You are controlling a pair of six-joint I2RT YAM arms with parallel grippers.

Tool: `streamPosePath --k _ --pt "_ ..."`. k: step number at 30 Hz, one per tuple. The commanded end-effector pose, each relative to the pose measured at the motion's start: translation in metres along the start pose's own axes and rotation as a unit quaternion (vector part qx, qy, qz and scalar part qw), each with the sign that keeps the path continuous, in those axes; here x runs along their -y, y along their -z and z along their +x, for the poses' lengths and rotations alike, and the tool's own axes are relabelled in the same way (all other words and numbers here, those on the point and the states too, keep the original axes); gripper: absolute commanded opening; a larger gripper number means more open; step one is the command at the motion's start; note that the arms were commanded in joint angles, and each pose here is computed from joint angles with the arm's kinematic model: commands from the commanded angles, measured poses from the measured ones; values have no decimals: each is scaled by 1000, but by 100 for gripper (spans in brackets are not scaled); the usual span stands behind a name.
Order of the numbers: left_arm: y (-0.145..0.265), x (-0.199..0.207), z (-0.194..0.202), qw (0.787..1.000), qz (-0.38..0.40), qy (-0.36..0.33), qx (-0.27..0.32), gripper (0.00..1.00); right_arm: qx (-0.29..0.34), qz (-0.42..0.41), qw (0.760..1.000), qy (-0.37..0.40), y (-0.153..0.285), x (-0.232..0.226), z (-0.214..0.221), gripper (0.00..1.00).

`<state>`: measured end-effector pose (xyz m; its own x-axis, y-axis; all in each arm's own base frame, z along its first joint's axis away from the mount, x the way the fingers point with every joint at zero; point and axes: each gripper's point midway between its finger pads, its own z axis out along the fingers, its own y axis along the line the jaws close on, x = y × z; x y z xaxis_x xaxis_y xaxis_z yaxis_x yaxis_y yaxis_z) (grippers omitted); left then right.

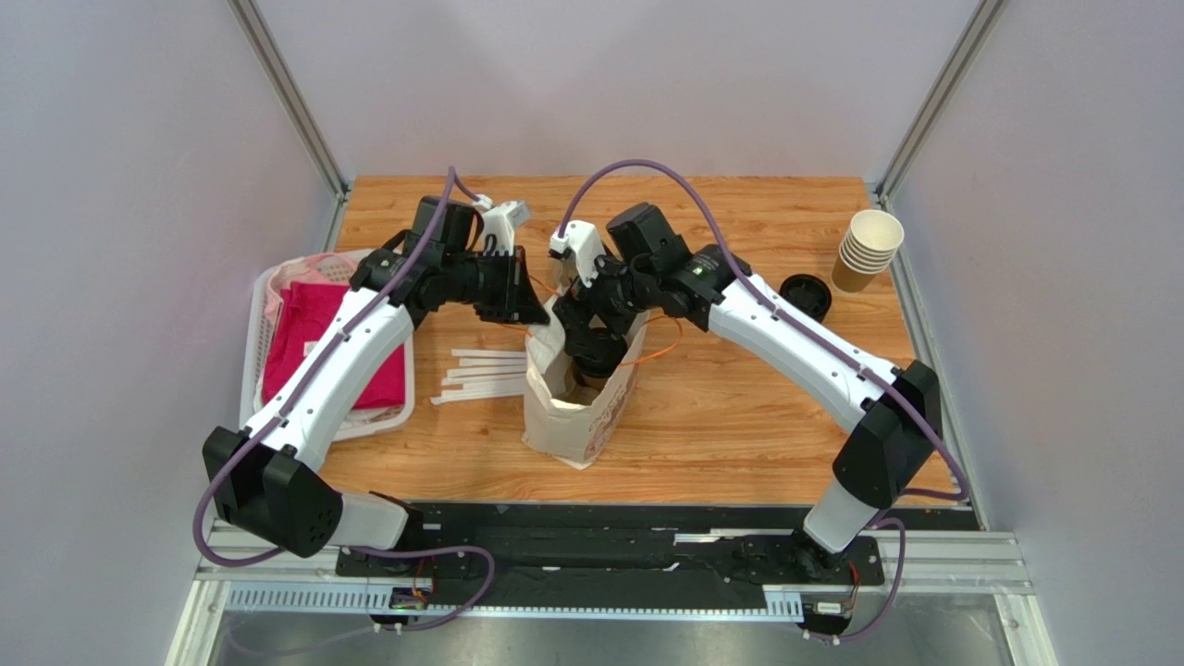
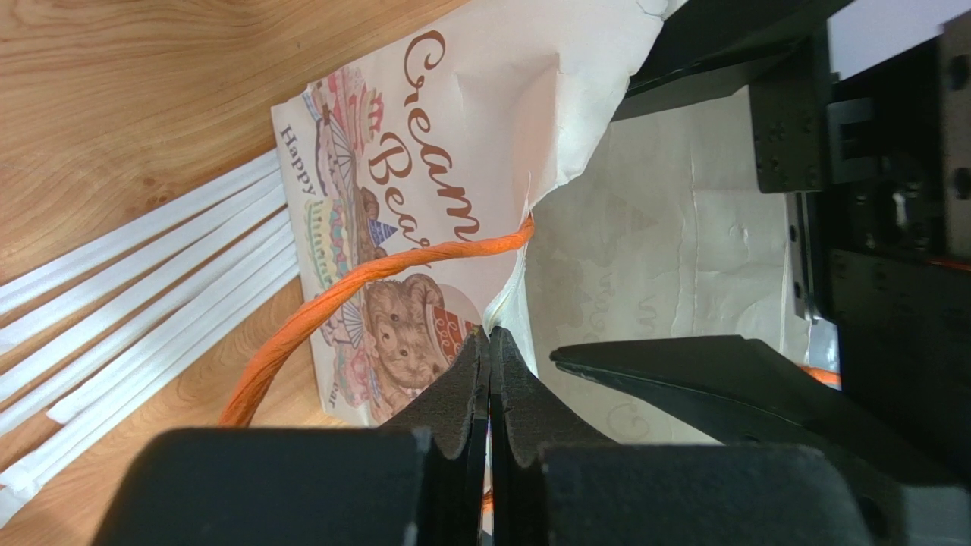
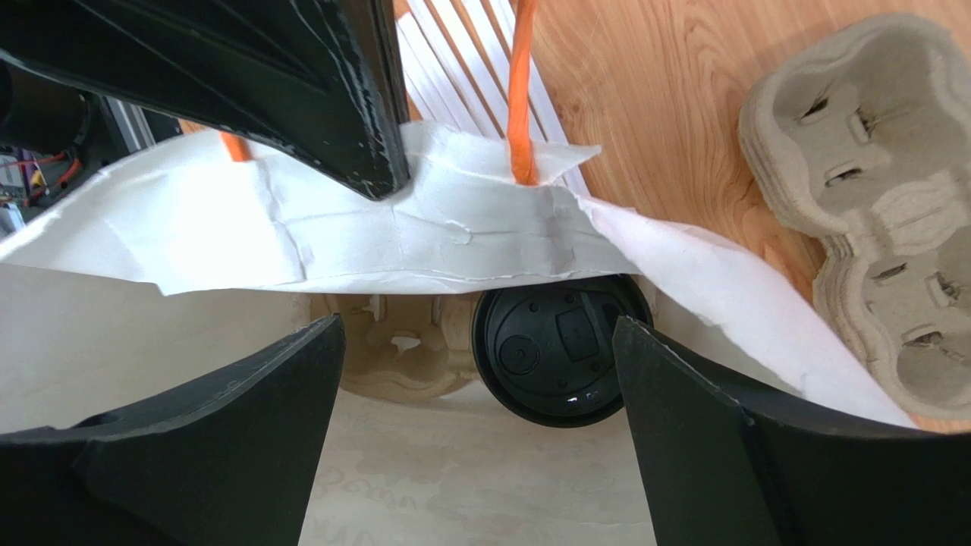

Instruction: Pack the takeout coffee

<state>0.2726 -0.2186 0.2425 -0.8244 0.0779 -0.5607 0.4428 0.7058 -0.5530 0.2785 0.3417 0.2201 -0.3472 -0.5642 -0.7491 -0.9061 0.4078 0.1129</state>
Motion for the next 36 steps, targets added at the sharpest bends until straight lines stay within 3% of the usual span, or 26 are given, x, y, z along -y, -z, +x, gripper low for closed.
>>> streamPosePath --k 1,3,5,10,33,36 --pt "8 6 6 1000 5 -17 -2 0 76 3 997 14 33 -7 -46 93" --pt "9 8 3 1000 6 -17 3 2 84 4 996 15 39 -9 -50 93" --pt "12 11 1 1000 8 -19 8 13 90 6 996 15 43 -10 -54 93" --pt "16 13 -3 1000 5 -19 20 24 97 18 995 17 50 -8 -59 93" --pt "36 22 -20 995 -41 -67 54 60 111 47 993 16 61 -1 -68 94" --pt "38 23 -22 995 -41 -75 57 62 113 49 992 16 61 1 -68 94"
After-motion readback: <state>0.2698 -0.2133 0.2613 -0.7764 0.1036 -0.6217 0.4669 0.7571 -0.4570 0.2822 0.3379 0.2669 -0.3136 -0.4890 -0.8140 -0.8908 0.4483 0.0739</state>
